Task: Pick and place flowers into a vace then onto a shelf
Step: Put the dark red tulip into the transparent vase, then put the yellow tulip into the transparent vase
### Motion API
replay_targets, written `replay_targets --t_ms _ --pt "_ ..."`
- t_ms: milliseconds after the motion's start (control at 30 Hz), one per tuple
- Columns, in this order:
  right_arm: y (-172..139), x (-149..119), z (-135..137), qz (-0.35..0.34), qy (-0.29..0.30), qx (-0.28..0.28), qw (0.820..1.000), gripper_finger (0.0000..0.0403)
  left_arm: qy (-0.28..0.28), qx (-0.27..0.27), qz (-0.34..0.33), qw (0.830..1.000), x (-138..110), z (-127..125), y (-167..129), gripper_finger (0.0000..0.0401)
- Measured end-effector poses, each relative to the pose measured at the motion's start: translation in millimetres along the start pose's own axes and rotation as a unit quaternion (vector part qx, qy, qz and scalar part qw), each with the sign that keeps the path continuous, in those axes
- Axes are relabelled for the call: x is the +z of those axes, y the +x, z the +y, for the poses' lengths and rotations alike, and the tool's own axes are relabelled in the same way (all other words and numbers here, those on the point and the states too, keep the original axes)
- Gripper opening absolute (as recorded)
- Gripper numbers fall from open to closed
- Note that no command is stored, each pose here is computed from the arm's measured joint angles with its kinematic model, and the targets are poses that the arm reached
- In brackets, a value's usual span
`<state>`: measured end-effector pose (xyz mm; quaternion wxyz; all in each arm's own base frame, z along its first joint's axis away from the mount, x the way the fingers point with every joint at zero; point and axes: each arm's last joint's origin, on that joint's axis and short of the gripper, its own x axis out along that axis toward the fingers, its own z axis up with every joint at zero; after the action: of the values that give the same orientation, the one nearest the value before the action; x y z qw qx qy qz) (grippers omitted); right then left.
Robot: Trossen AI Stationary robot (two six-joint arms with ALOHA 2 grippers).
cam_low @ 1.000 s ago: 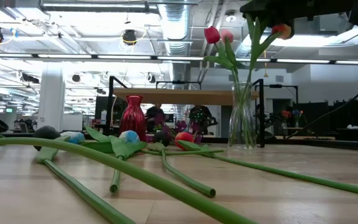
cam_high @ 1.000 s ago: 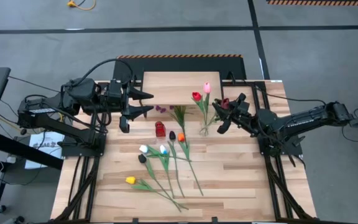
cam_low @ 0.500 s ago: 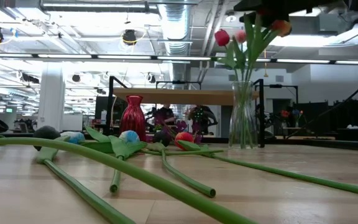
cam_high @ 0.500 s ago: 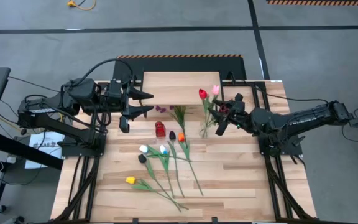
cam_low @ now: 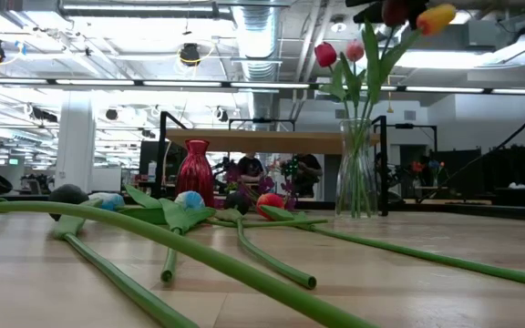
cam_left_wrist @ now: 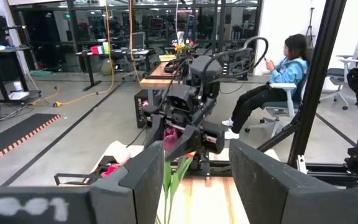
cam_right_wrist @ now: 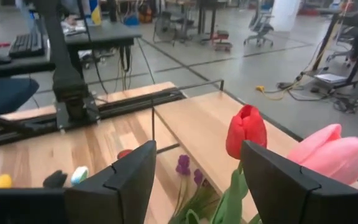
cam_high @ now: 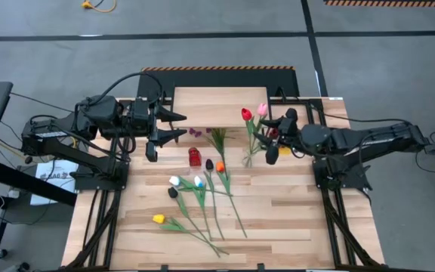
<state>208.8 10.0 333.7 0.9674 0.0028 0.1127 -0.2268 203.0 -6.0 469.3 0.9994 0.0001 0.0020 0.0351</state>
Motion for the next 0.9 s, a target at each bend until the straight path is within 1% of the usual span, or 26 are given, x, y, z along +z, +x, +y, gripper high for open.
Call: replay_targets --t_ms 133,300,467,567,667,800,900 --pt "-5.9 9.8 -2.0 0.023 -0.014 0.008 1.000 0.0219 0.000 0.000 0.000 1.000 0.0 0.0 0.0 0.0171" --pt "-14.7 25.8 -5.9 0.035 -0.026 0.010 0.999 0.0217 0.000 0.000 0.000 1.000 0.0 -0.1 0.0 0.0171" --pt "-23.9 48.0 -9.7 0.011 -0.039 0.013 0.999 0.0216 0.000 0.000 0.000 1.000 0.0 0.0 0.0 0.0171" --pt "-29.8 61.6 -12.1 -0.009 -0.034 0.015 0.999 0.0214 0.000 0.000 0.002 1.000 0.0 0.2 -1.5 0.0171" --pt "-36.0 71.1 -10.4 -0.024 -0.026 0.037 0.999 0.0209 0.001 0.000 0.010 1.000 -0.9 0.4 -4.1 0.0171" --pt "-44.9 78.8 -1.9 -0.039 -0.023 0.092 0.995 0.0204 -0.001 0.000 0.038 0.999 -4.8 1.4 -12.3 0.0171" --pt "-52.4 81.7 5.5 -0.045 -0.025 0.121 0.991 0.0201 -0.014 -0.001 0.053 0.999 -6.2 2.1 -19.7 0.0171"
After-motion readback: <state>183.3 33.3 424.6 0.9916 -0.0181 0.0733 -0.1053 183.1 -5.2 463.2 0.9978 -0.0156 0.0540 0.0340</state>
